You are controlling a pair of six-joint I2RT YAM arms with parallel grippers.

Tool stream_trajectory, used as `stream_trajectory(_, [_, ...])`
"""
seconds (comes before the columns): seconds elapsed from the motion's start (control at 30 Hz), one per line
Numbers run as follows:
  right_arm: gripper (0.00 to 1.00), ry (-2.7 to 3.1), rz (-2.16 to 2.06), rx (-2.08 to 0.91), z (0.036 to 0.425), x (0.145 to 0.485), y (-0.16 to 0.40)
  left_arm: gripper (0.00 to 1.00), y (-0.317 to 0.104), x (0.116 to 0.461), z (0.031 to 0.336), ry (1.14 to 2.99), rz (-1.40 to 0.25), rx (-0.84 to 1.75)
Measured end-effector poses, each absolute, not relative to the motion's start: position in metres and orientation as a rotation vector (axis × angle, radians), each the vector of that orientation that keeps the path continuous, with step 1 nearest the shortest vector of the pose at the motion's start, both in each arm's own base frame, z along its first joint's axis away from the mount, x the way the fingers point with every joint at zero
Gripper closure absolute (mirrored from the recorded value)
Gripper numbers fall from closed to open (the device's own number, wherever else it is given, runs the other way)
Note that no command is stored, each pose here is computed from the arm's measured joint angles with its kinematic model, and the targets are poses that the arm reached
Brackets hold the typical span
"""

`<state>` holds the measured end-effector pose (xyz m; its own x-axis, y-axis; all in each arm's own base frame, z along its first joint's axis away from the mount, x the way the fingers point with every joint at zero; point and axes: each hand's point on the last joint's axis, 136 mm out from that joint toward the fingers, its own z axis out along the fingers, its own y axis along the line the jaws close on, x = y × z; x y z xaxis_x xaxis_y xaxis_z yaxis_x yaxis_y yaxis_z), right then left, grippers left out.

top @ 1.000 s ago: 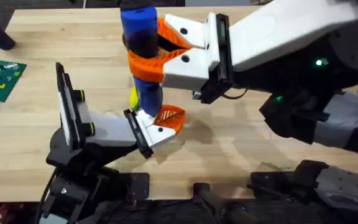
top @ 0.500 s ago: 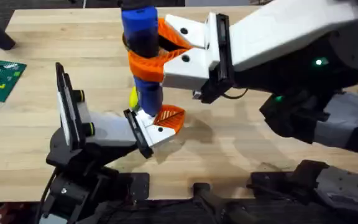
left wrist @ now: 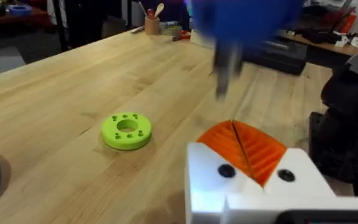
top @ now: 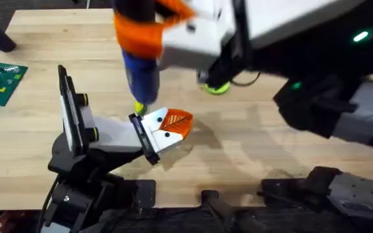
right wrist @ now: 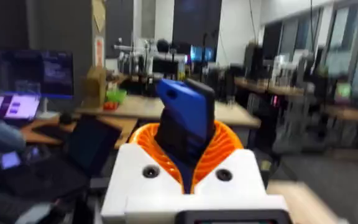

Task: Pick up the gripper from the table and insert it into the empty holder that is missing its gripper. Then pick up a screw, insert it into the mounting hole, and use the screwdriver to tighten it. Finally, clean up the table by picking up the vegetable and placing it into the bucket.

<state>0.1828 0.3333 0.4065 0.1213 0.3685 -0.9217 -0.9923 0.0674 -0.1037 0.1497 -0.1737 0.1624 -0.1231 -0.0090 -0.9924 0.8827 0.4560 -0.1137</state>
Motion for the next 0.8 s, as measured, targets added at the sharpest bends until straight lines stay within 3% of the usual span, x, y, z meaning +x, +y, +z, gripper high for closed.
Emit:
stream_trajectory(0.2, [0.952,0.850,1.250,-0.949,0.439,0.183,0.334,0.991,-0.174,0.150,0.162,1.499,-0.924,0.805])
stream_trajectory(0.6, [0.952,1.126,1.111,-1.126,0.359,0.205,0.351,0.991,-0.174,0.150,0.162,1.499,-0.924,0.805])
stream_trajectory(0.8, [0.952,1.207,0.956,-1.158,0.336,0.238,0.331,0.991,-0.174,0.150,0.162,1.499,-0.925,0.804])
